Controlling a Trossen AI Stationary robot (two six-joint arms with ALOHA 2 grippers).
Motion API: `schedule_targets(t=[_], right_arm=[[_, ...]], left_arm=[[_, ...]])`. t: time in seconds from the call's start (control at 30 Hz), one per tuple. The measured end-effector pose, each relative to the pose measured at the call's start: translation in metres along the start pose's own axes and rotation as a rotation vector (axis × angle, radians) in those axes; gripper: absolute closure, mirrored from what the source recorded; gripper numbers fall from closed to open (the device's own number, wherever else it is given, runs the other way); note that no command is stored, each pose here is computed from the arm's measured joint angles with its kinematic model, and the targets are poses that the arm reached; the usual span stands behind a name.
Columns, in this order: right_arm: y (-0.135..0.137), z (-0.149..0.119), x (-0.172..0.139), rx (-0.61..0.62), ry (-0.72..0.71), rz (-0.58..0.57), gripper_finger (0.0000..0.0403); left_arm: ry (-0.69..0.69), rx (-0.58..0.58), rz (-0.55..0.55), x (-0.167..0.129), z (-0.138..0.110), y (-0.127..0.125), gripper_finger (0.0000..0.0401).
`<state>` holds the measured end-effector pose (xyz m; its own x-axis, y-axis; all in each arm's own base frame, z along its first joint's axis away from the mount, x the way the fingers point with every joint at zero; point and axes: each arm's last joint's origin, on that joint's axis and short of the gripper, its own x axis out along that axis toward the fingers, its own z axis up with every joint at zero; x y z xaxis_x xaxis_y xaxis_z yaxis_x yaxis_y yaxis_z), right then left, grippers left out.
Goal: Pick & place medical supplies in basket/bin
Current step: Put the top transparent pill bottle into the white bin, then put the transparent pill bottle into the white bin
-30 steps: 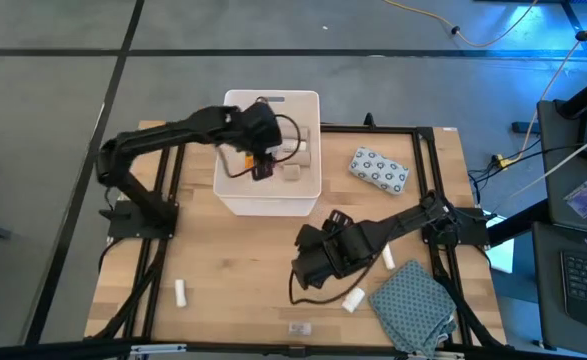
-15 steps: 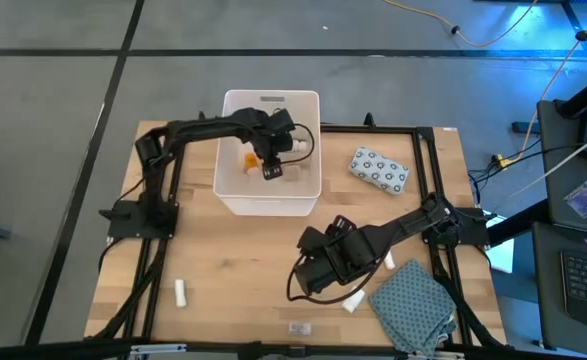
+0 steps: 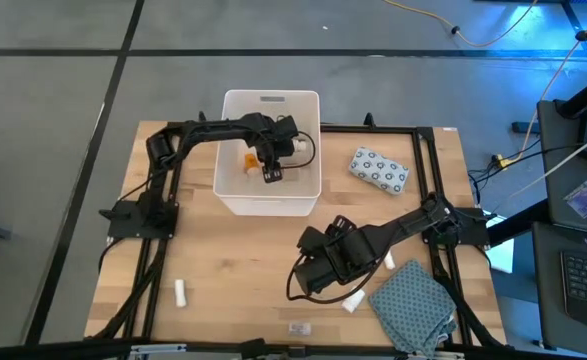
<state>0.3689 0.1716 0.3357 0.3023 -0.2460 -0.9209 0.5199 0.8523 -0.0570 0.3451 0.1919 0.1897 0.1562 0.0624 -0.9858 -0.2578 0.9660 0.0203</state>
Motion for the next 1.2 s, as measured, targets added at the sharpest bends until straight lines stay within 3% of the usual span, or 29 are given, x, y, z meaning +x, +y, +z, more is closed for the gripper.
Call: schedule_targets(t=[0.17, 0.4, 0.73, 1.07, 1.2], right_arm=[[0.0, 0.0, 0.0, -0.002, 0.0, 0.0, 0.0099], [0.0, 0.0, 0.0, -0.022, 0.001, 0.0, 0.0099], [0.0, 0.0, 0.0, -0.031, 0.001, 0.001, 0.0099], [0.0, 0.0, 0.0, -0.056, 0.0, 0.001, 0.0099], [0.0, 0.0, 0.0, -0.06, 0.0, 0.0, 0.0099]], left_arm=[[0.004, -0.003, 0.003, 0.0, 0.0, 0.0, 0.0233], [0.001, -0.099, 0.006, 0.0, 0.0, -0.001, 0.0232], [0.002, -0.085, 0.006, -0.001, 0.0, -0.001, 0.023], [0.014, -0.087, 0.003, -0.002, -0.001, -0.002, 0.015], [-0.032, -0.156, 0.018, -0.022, -0.004, 0.001, 0.0142]])
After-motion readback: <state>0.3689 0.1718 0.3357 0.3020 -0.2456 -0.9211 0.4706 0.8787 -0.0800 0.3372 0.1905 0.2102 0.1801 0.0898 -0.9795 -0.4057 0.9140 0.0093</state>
